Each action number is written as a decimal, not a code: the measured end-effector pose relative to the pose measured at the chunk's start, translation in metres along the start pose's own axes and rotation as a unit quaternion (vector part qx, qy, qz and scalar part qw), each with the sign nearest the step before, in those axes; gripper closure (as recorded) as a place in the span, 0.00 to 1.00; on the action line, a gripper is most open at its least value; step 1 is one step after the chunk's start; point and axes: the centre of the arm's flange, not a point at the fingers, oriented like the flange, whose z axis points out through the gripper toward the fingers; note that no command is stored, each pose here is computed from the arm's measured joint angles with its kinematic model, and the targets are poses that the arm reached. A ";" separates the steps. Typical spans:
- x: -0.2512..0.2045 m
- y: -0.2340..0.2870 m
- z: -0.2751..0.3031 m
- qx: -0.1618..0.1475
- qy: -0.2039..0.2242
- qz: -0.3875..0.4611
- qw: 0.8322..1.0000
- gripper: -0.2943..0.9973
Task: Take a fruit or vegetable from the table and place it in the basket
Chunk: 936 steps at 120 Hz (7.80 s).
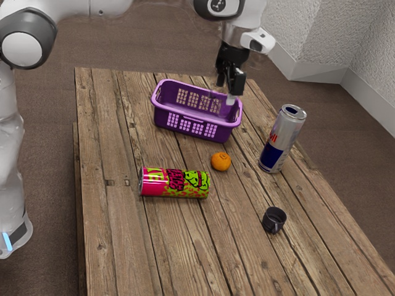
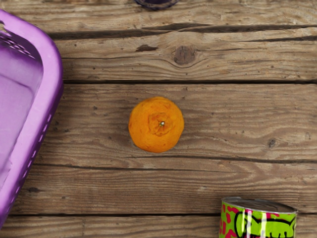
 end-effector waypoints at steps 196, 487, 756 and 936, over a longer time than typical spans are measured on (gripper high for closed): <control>-0.022 0.057 0.099 0.002 0.034 0.101 0.994 0.25; 0.069 -0.001 0.188 -0.013 -0.023 0.062 0.998 0.25; 0.080 -0.005 0.196 -0.010 -0.050 0.056 0.997 0.49; 0.060 -0.206 0.109 0.079 -0.024 -0.034 0.996 0.51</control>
